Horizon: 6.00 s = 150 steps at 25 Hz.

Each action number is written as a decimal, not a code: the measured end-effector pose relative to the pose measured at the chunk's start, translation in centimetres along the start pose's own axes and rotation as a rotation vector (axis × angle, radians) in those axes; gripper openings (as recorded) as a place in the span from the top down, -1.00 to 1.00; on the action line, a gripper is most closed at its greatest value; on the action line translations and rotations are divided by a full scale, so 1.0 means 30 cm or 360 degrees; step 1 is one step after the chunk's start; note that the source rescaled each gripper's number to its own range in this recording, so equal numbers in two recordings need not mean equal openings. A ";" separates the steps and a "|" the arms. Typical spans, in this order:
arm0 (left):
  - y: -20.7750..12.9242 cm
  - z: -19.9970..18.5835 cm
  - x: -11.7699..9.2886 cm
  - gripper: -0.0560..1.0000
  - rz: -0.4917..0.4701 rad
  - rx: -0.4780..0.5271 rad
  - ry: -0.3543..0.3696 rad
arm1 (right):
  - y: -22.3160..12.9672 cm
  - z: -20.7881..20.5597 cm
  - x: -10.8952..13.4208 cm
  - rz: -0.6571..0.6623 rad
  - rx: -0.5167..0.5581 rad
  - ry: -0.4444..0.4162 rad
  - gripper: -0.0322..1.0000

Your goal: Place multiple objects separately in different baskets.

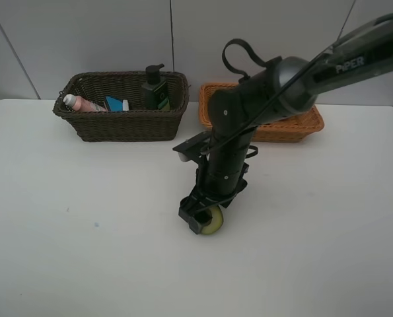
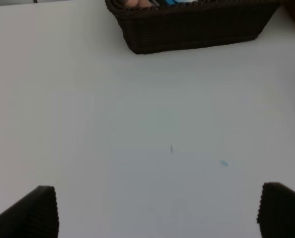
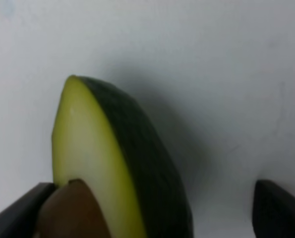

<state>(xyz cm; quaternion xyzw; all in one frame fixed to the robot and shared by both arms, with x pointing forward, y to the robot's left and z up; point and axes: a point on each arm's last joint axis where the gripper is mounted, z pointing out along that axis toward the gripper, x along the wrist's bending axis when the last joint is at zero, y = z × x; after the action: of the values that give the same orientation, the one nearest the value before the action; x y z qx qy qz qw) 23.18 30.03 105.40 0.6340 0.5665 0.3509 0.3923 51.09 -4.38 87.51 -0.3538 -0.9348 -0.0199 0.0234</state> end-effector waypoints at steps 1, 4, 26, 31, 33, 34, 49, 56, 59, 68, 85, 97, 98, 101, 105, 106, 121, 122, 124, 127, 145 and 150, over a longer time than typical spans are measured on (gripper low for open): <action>0.000 0.000 0.000 -0.99 0.0000 0.0000 0.0000 | 0.000 0.002 0.000 0.0000 0.0003 0.0000 -0.99; 0.000 0.000 0.000 -0.99 0.0000 0.0000 0.0000 | 0.000 0.006 0.000 0.0000 0.0012 0.0002 -0.99; 0.000 0.000 0.000 -0.99 0.0000 0.0000 0.0000 | 0.050 -0.211 -0.011 -0.0090 -0.0118 -0.0105 0.42; 0.000 0.000 0.000 -0.99 0.0000 0.0000 0.0000 | 0.103 -0.431 -0.123 -0.0020 -0.0389 -0.0265 0.42; 0.000 0.000 0.000 -0.99 0.0000 0.0000 0.0000 | 0.115 -0.479 -0.222 0.0086 -0.0481 -0.0312 0.42; 0.000 0.000 0.000 -0.99 0.0000 0.0000 0.0000 | 0.114 -0.492 -0.286 0.0154 -0.0518 -0.0335 0.42; 0.000 0.000 0.000 -0.99 0.0000 0.0000 0.0000 | -0.009 -0.384 -0.868 0.0776 -0.0568 -0.0438 0.42; 0.000 0.000 0.000 -0.99 0.0000 0.0000 0.0000 | -0.005 -0.383 -0.852 0.0821 -0.0565 -0.0348 -0.52; 0.000 0.000 0.000 -0.99 0.0000 0.0000 0.0000 | -0.008 -0.381 -0.850 0.0834 -0.0543 -0.0336 -0.92; 0.000 0.000 0.000 -0.99 0.0000 0.0000 0.0000 | -0.069 -0.447 -0.863 0.1080 -0.0500 -0.0335 -0.99; 0.000 0.000 0.000 -0.99 0.0000 0.0000 0.0000 | -0.519 -0.648 -0.797 0.1567 -0.0237 -0.0288 -0.99; 0.000 0.000 0.000 -0.99 0.0000 0.0000 0.0000 | -0.877 -0.720 -0.232 0.1436 -0.0619 -0.0408 -0.99; 0.000 0.000 0.000 -0.99 0.0000 0.0000 0.0000 | -0.916 -0.719 -0.190 0.1432 -0.0681 -0.0428 -0.99; 0.000 0.000 0.000 -0.99 0.0000 0.0000 0.0000 | -1.023 -0.705 -0.076 0.1413 -0.0892 -0.0503 -0.99; 0.000 0.000 0.000 -0.99 0.0000 0.0000 0.0000 | -1.147 -0.672 0.054 0.1373 -0.1220 -0.0621 -0.99; 0.000 0.000 0.000 -0.99 0.0000 0.0000 0.0000 | -1.169 -0.662 0.077 0.1364 -0.1283 -0.0643 -0.99; 0.000 0.000 0.000 -0.99 0.0000 0.0000 0.0000 | -1.261 -0.634 0.182 0.1249 -0.1660 -0.0768 -0.99; 0.000 0.000 0.000 -0.99 0.0000 0.0000 0.0000 | -1.256 -0.631 0.176 0.1237 -0.1677 -0.0779 -0.99; 0.000 0.000 0.000 -0.99 0.0000 0.0000 0.0000 | -1.249 -0.621 0.169 0.1226 -0.1683 -0.0786 -0.99; 0.000 0.000 0.000 -0.99 0.0000 0.0000 0.0000 | -1.247 -0.621 0.167 0.1219 -0.1692 -0.0790 -0.99; 0.000 0.000 0.000 -0.99 0.0000 0.0000 0.0000 | -1.246 -0.623 0.167 0.1217 -0.1702 -0.0794 -0.99; 0.000 0.000 0.000 -0.99 0.0000 0.0000 0.0000 | -1.246 -0.623 0.167 0.1217 -0.1702 -0.0794 -0.99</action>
<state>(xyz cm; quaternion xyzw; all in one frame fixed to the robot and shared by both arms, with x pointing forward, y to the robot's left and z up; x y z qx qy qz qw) 23.18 30.03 105.40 0.6340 0.5665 0.3509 0.3923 23.14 -30.08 105.67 -0.6146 -0.5844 -0.3856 -0.3634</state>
